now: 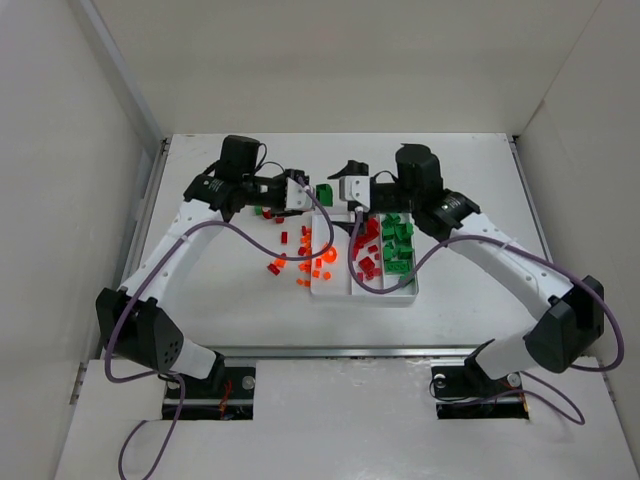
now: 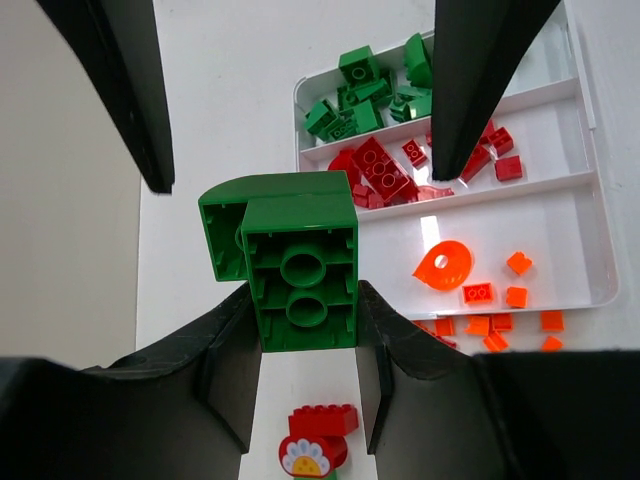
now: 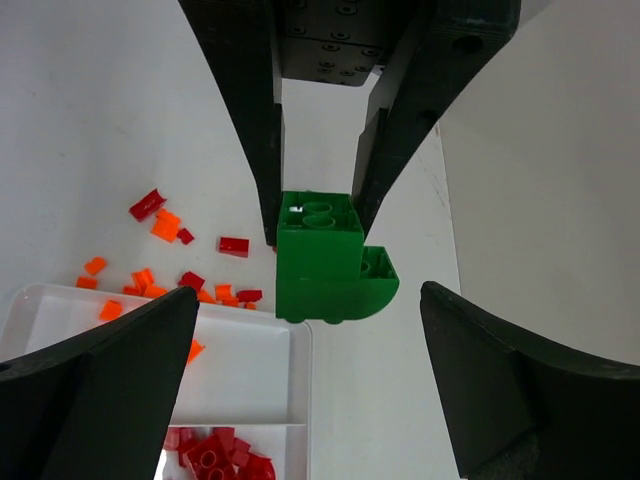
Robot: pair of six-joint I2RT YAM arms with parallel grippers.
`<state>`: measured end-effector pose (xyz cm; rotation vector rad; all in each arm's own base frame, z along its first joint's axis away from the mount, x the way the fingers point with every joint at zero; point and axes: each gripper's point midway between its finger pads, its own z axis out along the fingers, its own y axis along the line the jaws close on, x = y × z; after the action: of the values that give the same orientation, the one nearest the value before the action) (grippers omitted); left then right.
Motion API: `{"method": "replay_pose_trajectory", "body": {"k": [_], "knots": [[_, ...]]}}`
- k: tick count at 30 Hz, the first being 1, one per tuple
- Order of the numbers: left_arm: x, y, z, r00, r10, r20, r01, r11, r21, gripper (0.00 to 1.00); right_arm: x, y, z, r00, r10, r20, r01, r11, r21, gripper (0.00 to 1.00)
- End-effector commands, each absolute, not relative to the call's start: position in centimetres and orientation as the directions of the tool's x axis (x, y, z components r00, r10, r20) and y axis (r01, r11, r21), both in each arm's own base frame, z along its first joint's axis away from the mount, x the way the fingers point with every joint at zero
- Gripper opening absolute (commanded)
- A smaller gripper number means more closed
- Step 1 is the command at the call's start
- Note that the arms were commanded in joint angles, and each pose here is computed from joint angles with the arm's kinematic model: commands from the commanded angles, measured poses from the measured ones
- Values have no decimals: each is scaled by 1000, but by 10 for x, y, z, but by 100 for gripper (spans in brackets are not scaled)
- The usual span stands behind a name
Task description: Sort the legos into containers by color
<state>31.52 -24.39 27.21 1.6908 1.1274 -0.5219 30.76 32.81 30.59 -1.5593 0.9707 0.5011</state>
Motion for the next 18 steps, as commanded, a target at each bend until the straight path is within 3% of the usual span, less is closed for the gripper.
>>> {"method": "replay_pose_trajectory", "body": {"k": [1, 10, 18], "knots": [[306, -253, 296, 529, 360, -768, 841, -105, 530, 0, 308, 344, 334, 647, -227, -728, -747, 3, -665, 97], [307, -253, 292, 516, 365, -775, 850, -109, 515, 0, 326, 355, 333, 652, -253, -715, -735, 19, -677, 93], [307, -253, 295, 523, 363, -772, 846, -107, 523, 0, 330, 354, 334, 654, -264, -709, -728, 34, -685, 64]]}}
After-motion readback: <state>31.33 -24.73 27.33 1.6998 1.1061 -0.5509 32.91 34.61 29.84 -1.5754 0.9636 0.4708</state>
